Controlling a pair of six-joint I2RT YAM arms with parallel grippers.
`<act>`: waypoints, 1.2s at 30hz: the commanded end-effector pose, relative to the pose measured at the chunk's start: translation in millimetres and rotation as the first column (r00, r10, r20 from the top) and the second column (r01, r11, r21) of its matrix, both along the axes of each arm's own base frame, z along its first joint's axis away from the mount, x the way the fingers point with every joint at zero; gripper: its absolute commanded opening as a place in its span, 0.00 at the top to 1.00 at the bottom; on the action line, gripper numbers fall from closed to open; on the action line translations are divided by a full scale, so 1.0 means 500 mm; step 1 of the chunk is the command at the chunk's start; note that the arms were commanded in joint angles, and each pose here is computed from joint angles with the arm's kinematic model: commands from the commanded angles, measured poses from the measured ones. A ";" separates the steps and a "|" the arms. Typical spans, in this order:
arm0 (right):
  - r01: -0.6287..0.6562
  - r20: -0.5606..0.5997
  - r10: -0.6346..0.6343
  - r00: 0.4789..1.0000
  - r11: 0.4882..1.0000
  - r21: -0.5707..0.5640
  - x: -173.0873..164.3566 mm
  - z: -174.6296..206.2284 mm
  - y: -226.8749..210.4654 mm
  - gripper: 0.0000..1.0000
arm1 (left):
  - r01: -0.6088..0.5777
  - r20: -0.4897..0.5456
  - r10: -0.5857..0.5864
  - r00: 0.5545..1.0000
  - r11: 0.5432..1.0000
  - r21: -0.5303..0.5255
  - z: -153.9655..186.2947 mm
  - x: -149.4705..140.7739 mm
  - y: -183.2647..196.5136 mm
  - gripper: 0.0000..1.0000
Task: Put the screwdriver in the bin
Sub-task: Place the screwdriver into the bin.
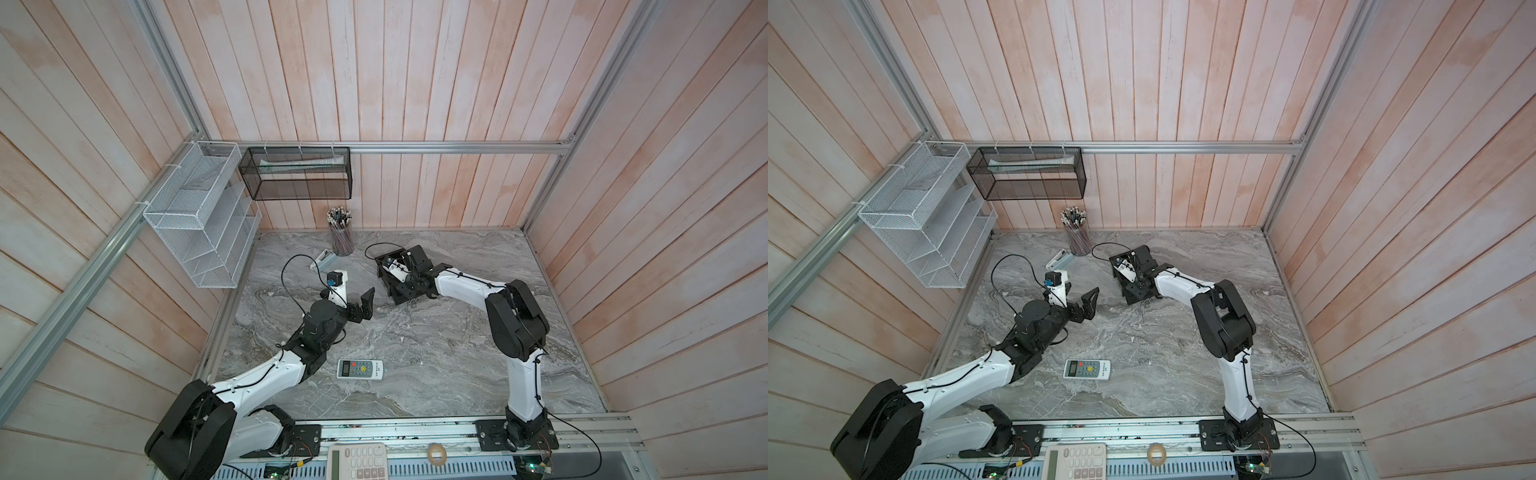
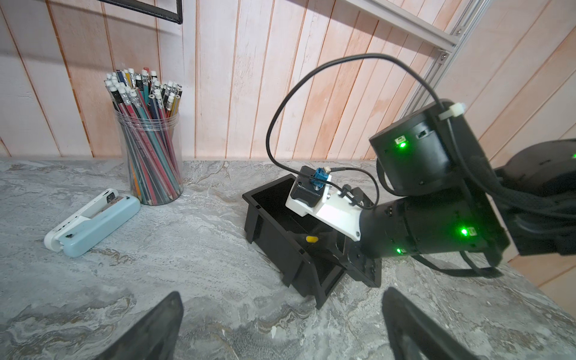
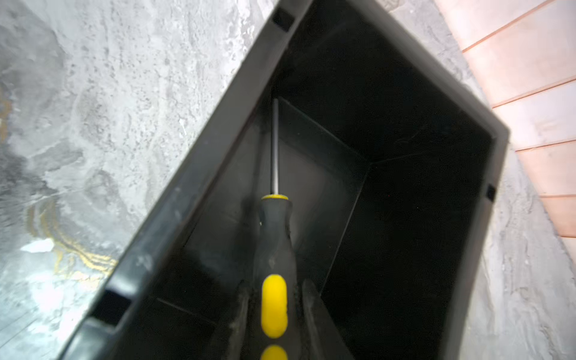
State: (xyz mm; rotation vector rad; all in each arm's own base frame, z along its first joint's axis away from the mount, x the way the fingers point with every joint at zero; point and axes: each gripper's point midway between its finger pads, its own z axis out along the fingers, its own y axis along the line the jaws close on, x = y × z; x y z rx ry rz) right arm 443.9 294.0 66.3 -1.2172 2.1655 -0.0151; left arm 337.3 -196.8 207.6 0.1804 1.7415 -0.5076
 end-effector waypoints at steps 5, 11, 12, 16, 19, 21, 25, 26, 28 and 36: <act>0.016 0.050 -0.015 0.999 1.000 -0.022 0.035 -0.003 0.007 0.82 | -0.021 0.013 0.021 1.000 1.000 0.022 0.007 0.007 0.005 0.00; 0.036 0.052 -0.034 0.998 0.999 -0.032 0.041 -0.014 0.003 0.76 | -0.019 0.014 0.018 1.000 1.000 0.020 0.009 0.006 0.005 0.00; 0.039 0.054 -0.037 0.998 0.999 -0.033 0.042 -0.013 0.002 0.76 | -0.020 0.014 0.020 1.000 1.000 0.021 0.009 0.006 0.005 0.00; 0.049 0.054 -0.048 0.997 0.999 -0.022 0.046 -0.010 0.003 0.69 | -0.019 0.013 0.019 1.000 1.000 0.016 0.013 0.005 0.006 0.00; 0.053 0.050 -0.053 0.997 0.998 -0.016 0.045 -0.009 0.005 0.67 | -0.024 0.015 0.024 1.000 1.000 0.012 0.014 0.005 0.010 0.00; 0.052 0.044 -0.052 0.998 0.999 -0.012 0.042 -0.011 0.008 0.67 | -0.024 0.014 0.024 1.000 1.000 0.010 0.014 0.005 0.010 0.00; 0.054 0.033 -0.054 0.998 0.999 -0.007 0.040 -0.015 0.008 0.58 | -0.019 0.011 0.019 1.000 1.000 0.007 0.014 0.005 0.008 0.00; 0.056 0.032 -0.056 0.998 0.998 -0.005 0.041 -0.015 0.007 0.58 | -0.019 0.012 0.019 1.000 1.000 0.007 0.014 0.005 0.009 0.00; 0.058 0.034 -0.058 0.998 0.998 0.000 0.042 -0.012 0.008 0.57 | -0.020 0.013 0.020 1.000 1.000 0.008 0.015 0.005 0.009 0.00; 0.075 0.066 -0.081 0.994 0.993 0.094 0.048 0.057 0.023 0.52 | -0.026 0.017 0.025 1.000 1.000 0.006 0.018 0.004 0.013 0.00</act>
